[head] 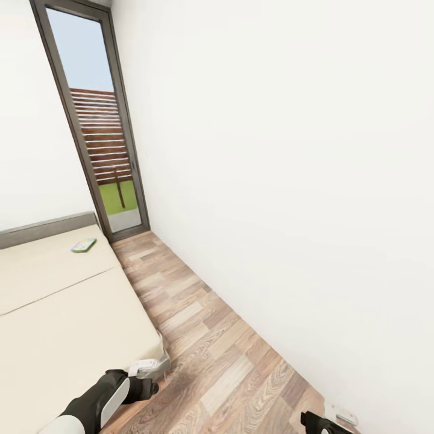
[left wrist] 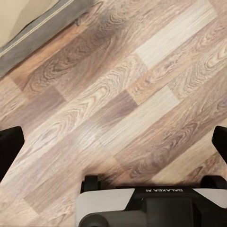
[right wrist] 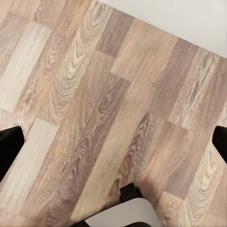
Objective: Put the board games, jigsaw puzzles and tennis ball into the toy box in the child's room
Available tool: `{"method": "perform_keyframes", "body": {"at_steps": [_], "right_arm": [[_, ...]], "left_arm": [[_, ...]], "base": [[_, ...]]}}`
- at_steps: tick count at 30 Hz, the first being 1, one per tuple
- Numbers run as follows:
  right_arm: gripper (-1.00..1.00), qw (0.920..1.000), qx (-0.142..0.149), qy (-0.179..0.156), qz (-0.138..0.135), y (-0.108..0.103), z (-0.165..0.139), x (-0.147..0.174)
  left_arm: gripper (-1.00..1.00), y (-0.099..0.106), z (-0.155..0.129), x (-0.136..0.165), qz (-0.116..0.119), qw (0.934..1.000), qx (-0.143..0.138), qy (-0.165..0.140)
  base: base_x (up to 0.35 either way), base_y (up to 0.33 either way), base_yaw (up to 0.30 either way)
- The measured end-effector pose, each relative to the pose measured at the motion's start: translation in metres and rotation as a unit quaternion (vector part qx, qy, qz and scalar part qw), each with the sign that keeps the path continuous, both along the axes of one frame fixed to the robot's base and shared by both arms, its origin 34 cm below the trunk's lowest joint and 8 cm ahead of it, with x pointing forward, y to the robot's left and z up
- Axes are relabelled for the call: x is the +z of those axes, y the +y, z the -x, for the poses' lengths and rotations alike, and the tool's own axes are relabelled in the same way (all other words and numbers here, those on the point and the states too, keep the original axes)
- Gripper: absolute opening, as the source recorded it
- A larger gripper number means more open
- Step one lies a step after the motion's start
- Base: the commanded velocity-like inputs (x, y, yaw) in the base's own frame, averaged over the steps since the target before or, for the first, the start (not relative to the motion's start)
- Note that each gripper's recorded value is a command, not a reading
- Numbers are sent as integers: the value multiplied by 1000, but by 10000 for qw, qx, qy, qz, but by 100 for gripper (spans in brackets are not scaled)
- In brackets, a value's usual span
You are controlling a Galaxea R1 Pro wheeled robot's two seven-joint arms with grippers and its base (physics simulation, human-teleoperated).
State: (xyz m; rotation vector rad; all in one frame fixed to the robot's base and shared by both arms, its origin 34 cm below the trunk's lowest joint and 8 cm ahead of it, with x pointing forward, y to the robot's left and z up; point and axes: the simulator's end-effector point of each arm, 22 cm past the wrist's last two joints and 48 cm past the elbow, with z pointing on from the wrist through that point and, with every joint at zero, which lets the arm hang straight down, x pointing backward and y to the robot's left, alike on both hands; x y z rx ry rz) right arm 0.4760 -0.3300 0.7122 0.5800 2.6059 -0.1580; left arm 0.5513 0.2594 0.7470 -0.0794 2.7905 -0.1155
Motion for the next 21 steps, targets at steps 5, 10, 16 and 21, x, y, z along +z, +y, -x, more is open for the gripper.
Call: {"method": "perform_keyframes", "body": {"at_steps": [5,10,16,21], "right_arm": [[100,10000,1,-9,-8,1,-1,1],[100,10000,2,-18,-13,2,-1,1],[100,10000,3,-29,-20,3,-2,2],[100,10000,4,-38,-21,3,-2,2]], "left_arm": [[100,0,0,1,-2,10000,0,-9],[100,0,-1,2,-3,10000,1,-19],[100,0,-1,3,0,10000,-1,-30],[100,-1,-2,3,5,10000,-2,-38]], "base": [[0,-98,281],[0,-219,281],[0,-251,282],[0,-96,283]]}}
